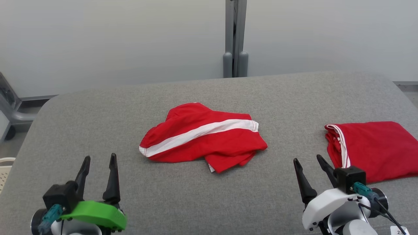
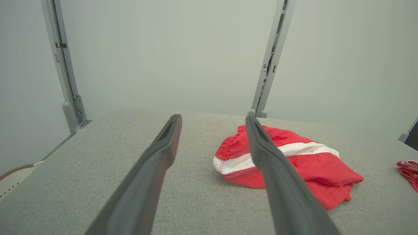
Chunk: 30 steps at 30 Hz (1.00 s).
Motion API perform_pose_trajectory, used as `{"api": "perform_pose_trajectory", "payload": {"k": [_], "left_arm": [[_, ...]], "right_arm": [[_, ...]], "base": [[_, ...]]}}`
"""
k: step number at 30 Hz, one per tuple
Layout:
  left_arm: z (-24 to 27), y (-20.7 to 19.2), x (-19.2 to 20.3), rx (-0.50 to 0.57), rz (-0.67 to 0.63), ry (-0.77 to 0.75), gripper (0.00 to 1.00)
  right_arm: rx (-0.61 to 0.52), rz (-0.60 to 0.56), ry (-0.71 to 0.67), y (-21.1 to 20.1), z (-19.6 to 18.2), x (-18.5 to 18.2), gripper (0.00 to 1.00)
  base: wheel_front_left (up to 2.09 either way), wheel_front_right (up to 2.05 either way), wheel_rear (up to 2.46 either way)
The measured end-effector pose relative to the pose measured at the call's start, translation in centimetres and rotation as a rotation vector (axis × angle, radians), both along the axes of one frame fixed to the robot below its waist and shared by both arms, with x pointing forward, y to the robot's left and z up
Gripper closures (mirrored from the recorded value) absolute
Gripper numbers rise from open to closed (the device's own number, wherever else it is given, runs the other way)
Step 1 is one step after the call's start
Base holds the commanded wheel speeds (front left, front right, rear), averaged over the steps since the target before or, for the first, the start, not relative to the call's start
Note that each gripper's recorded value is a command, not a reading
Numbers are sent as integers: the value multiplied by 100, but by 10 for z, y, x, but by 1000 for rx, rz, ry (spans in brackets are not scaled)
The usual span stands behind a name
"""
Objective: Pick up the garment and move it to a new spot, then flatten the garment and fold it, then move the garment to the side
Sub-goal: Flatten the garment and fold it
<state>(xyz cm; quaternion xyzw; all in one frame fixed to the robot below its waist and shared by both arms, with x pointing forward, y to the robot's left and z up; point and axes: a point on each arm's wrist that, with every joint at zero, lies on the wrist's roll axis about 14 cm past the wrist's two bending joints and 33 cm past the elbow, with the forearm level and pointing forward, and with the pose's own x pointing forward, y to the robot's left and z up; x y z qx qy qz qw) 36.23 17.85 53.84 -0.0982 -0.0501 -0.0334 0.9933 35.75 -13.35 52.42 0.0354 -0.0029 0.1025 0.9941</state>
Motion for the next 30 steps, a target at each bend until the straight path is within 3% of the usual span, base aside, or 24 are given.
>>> {"api": "perform_pose_trajectory", "payload": {"k": [15,30], "left_arm": [[-49,20,-52,0,34,152,0],[-47,25,-64,-33,66,144,0]], "right_arm": [[13,-52,26,-17,-20,-9,0],[43,-52,39,-16,-25,-13,0]], "base": [[0,0,0],[0,0,0]]}}
